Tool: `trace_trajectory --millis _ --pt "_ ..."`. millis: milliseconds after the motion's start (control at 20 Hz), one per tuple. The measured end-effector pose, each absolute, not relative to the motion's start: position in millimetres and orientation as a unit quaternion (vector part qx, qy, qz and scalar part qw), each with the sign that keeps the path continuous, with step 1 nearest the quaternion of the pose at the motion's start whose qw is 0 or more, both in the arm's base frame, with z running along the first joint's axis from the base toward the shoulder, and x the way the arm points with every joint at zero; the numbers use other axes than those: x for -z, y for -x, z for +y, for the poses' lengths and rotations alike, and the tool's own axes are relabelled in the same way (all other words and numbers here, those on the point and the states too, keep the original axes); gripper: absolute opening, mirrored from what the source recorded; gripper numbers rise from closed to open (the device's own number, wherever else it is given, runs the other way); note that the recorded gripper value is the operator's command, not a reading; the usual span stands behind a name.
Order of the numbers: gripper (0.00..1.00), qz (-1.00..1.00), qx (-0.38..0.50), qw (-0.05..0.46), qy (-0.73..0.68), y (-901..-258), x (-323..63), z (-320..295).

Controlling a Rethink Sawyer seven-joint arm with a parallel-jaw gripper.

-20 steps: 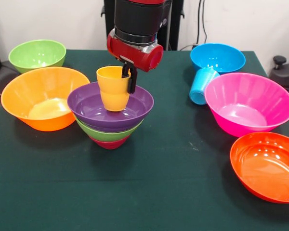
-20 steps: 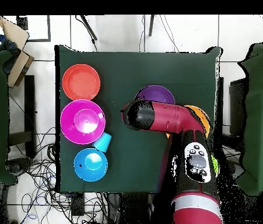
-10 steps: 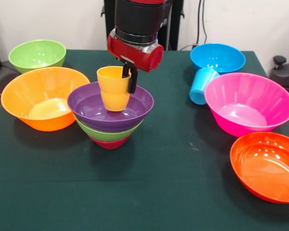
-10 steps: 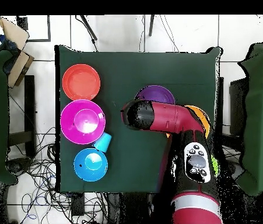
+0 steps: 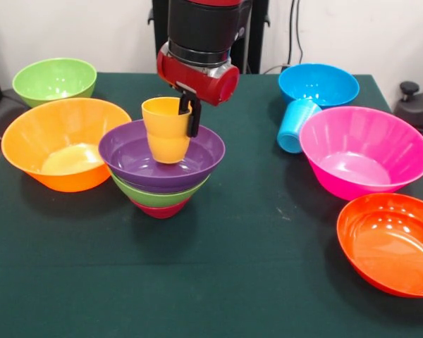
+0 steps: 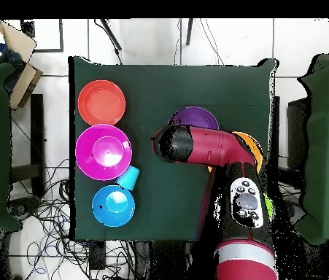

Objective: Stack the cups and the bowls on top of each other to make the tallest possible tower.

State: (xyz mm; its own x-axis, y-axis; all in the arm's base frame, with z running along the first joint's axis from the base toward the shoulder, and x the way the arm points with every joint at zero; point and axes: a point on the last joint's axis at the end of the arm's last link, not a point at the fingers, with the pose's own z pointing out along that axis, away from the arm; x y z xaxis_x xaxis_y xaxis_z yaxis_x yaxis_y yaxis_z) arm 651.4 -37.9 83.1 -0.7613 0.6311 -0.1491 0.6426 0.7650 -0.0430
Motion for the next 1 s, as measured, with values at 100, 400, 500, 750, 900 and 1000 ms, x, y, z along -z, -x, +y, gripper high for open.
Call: trace_trajectory --millis 100,400,500,750,900,1000 --pt "0.00 0.937 0.046 0.066 -0.340 -654.2 -83.9 -38.9" --pt "0.00 0.936 0.045 0.077 -0.340 -664.8 -88.2 -41.7" --pt "0.00 0.936 0.045 0.078 -0.340 -665.7 -88.7 -42.0" --pt "1.00 0.936 0.044 0.082 -0.340 -669.8 -91.0 -43.1" --pt "1.00 0.936 0.044 0.083 -0.340 -670.6 -91.4 -43.3" --pt "1.00 0.936 0.044 0.083 -0.340 -670.6 -91.4 -43.3"
